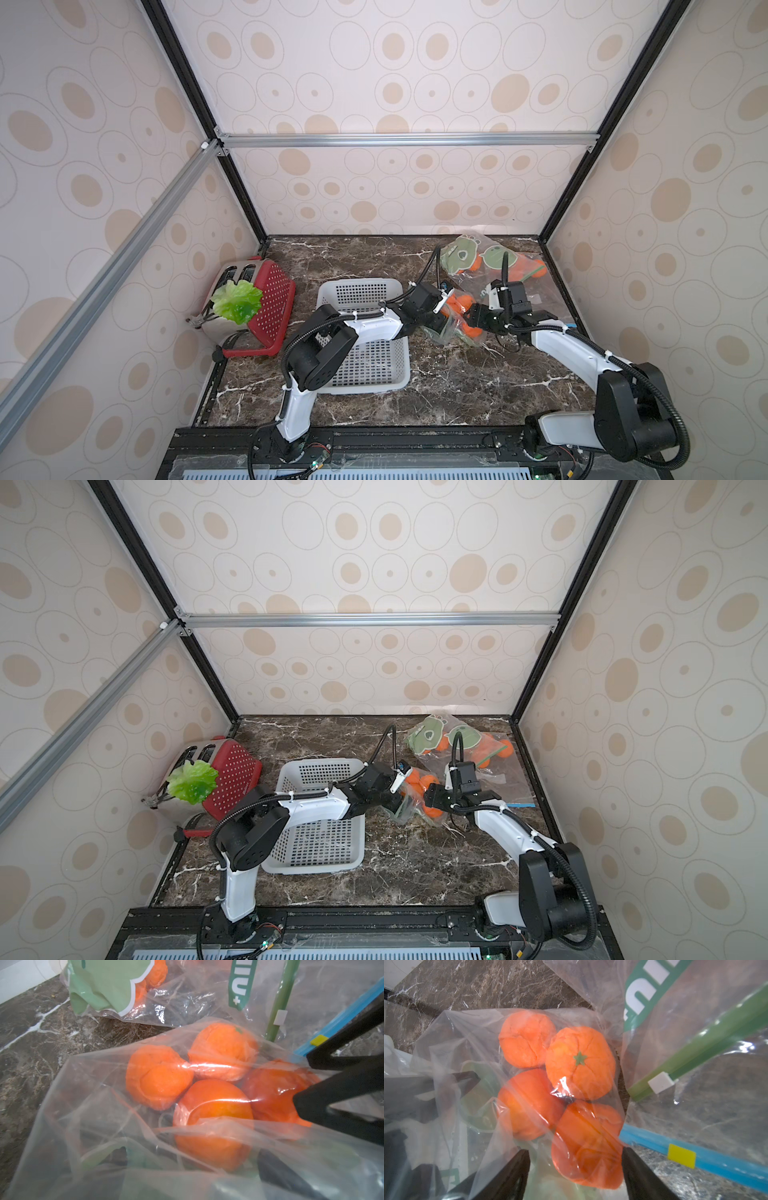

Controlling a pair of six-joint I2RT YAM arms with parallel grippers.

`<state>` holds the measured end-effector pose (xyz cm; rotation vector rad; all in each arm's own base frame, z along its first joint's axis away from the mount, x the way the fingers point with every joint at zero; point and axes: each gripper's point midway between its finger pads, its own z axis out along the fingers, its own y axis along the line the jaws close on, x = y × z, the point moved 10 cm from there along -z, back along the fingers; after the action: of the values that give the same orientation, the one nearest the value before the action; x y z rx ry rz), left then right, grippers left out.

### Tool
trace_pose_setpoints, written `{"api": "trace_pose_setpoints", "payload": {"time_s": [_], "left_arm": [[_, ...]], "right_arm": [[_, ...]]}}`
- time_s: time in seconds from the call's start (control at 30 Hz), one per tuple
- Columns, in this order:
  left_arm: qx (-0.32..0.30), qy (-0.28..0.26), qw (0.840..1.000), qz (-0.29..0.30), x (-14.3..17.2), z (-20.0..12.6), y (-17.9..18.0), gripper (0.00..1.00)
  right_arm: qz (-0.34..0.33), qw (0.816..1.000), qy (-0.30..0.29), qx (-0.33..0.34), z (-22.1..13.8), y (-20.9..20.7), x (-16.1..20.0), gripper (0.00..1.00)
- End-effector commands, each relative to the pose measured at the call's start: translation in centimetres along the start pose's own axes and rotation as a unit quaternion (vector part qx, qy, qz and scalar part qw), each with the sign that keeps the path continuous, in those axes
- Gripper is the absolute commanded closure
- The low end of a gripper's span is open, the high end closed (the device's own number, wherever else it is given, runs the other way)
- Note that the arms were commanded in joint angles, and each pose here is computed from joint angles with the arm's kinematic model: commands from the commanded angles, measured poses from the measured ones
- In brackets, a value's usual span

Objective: Open the zip-top bag and take out the orange
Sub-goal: Pick up the orange from the zipper food storage bag.

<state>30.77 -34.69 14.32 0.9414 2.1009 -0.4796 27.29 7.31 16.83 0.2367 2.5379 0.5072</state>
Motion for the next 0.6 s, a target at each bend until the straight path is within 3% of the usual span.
{"api": "trace_pose_setpoints", "payload": {"time_s": [0.0, 0.1, 0.3, 0.57], "left_arm": [[0.055, -0.031, 0.998, 0.021, -1.8, -0.2, -0.3, 0.01], [0.095, -0.027, 0.994, 0.039, -1.9, -0.6, -0.9, 0.02], [0.087, -0.021, 0.994, 0.062, -1.9, -1.1, -0.8, 0.03], [0.09, -0.02, 0.993, 0.074, -1.7, -1.7, -0.9, 0.04]], "right_arm": [[-0.005, 1.0, 0.006, 0.002, -0.1, -0.1, 0.1, 0.27], [-0.013, 1.0, -0.003, -0.005, -0.4, 0.4, -0.7, 0.27], [-0.017, 1.0, -0.012, 0.017, 0.1, 1.0, -3.0, 0.26], [-0.021, 0.998, 0.02, 0.055, 2.6, 0.7, -4.3, 0.3]]}}
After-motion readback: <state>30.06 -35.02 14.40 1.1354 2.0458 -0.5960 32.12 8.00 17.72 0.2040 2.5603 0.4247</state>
